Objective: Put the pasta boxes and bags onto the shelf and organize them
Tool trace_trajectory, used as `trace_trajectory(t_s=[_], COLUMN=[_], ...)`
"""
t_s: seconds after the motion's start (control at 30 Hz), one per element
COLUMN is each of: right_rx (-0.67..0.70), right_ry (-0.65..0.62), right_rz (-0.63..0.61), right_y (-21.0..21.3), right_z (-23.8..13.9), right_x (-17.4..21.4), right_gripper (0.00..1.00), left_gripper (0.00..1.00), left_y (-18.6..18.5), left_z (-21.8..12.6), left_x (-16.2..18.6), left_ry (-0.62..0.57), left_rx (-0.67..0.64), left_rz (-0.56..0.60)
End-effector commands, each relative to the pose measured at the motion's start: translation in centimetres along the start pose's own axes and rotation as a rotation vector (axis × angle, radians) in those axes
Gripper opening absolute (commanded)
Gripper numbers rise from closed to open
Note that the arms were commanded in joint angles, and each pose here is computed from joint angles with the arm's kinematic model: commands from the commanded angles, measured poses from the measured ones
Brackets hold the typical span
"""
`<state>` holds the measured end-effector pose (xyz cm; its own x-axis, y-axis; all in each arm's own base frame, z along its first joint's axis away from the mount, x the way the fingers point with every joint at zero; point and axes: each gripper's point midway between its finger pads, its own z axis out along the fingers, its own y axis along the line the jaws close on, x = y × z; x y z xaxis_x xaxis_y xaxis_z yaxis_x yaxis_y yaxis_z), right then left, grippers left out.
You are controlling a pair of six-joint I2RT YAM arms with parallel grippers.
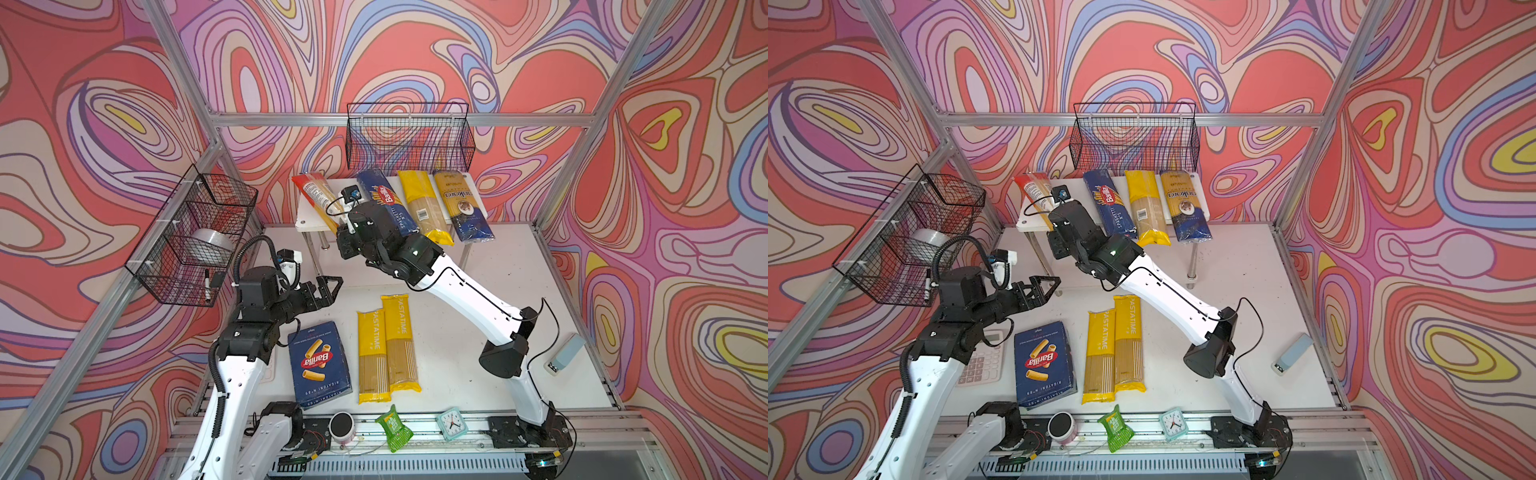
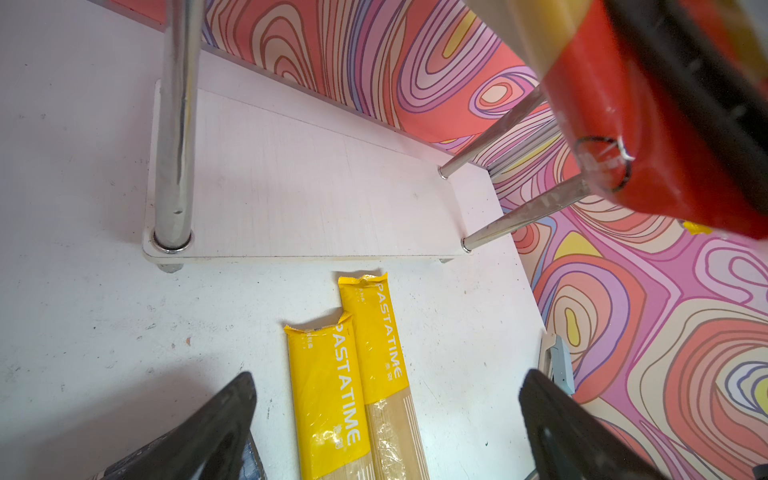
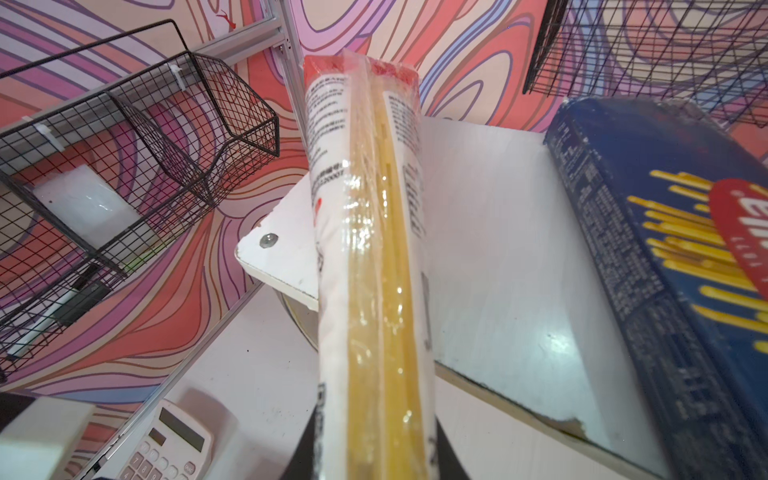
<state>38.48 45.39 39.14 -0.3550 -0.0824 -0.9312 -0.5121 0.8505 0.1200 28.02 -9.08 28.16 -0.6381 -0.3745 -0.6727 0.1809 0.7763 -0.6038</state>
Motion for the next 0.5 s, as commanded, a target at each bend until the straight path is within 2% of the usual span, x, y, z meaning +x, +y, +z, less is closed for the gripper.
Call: trace_trajectory(t_s=[0.0,0.17,0.3,0.33,0.4,0.47], right_rx=[0.069,0.073,0.091,0.091,0.092,0.088], right_ry=[-0.179,-0.193,-0.187,-0.185,-0.182,-0.182], right_rz=[0.07,0.069,0.079,0.079,0.081,0.083], right_y=[-1.9,-2.0,-2.8,-2.8,-2.9,-2.9], right_z=[-2.6,-2.5,-2.0,-1.9,-1.7,-1.8], right_x=[-5.7,-5.9,-5.7,-5.6,-5.5,-5.5], right_gripper=[0.07,0.1,0.21,0.26,0.46,0.56], left_gripper=[1.0,1.0,1.0,1.0,1.0,1.0], left_y=[-0.1,0.1,0.1,0.2,0.3,0.3], left_z=[-0.5,-0.5,-0.4,-0.5,-0.5,-0.6], left_x=[0.2,0.2,0.4,0.4,0.5,0.5], left_ry=[0.005,0.004,0.012,0.013,0.014,0.012], left_rx=[0.002,-0.011,-0.009,-0.011,-0.018,-0.021], left_rz=[0.008,0.017,0.016,0.018,0.021,0.025])
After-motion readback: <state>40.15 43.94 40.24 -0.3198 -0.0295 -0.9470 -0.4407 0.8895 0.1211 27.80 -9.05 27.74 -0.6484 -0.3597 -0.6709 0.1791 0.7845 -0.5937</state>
